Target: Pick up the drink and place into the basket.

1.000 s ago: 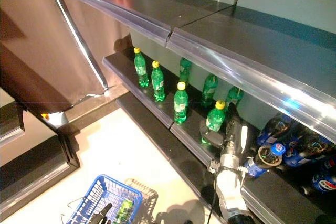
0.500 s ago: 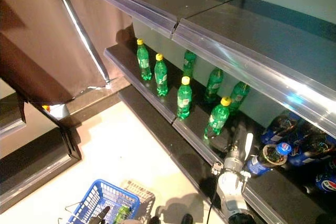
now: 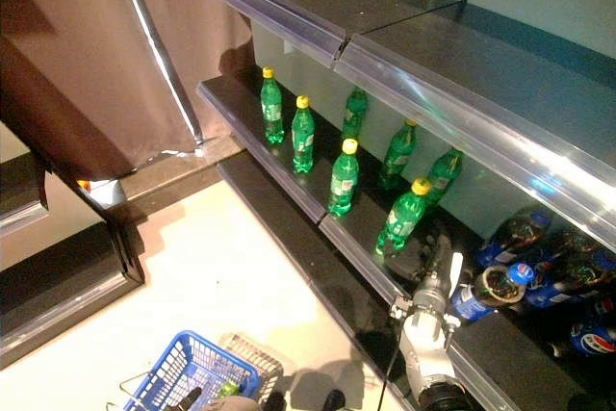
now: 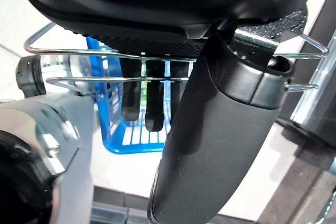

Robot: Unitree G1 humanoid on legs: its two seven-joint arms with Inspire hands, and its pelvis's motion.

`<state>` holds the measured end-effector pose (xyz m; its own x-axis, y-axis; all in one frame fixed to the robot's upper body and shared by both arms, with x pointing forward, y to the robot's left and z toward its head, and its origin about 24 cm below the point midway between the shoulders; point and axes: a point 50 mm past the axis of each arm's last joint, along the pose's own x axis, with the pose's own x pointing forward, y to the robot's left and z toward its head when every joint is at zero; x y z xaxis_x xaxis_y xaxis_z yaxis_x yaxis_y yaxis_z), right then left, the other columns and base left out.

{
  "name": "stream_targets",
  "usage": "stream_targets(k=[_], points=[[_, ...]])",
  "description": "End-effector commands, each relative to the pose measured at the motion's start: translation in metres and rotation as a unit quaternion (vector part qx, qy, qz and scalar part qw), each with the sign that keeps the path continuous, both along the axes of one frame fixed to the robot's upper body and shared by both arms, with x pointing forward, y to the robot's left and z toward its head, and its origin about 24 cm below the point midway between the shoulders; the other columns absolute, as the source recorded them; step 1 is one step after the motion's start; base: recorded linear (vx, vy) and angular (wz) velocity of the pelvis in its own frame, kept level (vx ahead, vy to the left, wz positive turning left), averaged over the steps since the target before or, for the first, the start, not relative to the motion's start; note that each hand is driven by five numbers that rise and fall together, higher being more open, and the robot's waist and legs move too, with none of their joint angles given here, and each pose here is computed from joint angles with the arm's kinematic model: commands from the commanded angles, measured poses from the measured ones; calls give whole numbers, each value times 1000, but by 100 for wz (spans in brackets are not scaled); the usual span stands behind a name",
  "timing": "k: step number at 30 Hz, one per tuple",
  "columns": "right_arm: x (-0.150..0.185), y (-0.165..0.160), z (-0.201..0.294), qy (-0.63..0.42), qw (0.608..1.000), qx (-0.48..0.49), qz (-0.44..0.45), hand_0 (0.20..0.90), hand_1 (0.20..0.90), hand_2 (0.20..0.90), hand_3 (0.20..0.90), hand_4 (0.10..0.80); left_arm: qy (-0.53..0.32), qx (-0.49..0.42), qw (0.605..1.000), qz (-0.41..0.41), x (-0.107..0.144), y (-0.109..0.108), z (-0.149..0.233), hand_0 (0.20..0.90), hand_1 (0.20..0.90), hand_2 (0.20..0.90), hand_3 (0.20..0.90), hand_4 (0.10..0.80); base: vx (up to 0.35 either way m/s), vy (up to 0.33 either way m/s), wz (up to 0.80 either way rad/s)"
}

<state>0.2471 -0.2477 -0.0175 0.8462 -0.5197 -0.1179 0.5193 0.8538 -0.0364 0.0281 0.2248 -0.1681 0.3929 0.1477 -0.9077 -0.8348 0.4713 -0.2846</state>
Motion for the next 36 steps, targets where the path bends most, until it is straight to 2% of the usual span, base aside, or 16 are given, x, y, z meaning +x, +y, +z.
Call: stream_targets(k=[1, 11, 22, 36], points=[[34, -12, 50, -103, 994, -24, 0, 900, 900, 900, 900, 800, -37, 12, 998, -54, -6, 9, 6, 300, 300, 300, 200, 100, 80, 5, 4], [31, -15, 53, -106, 994, -27, -12, 900, 900, 900, 900, 800, -34, 23, 996, -76, -11, 17, 9, 300, 300, 300, 200, 100, 57, -15, 8], [54, -8, 84, -163, 986, -28, -16, 900, 900, 900, 900, 800, -103, 30, 990, -94, 37, 31, 21, 300, 300, 300, 200, 100, -63, -74, 0], [72, 5, 115, -218, 976, -10, -17, 900, 900, 900, 900, 800, -143, 44, 984, -94, 63, 47, 34, 300, 300, 300, 200, 100, -62, -51, 0]])
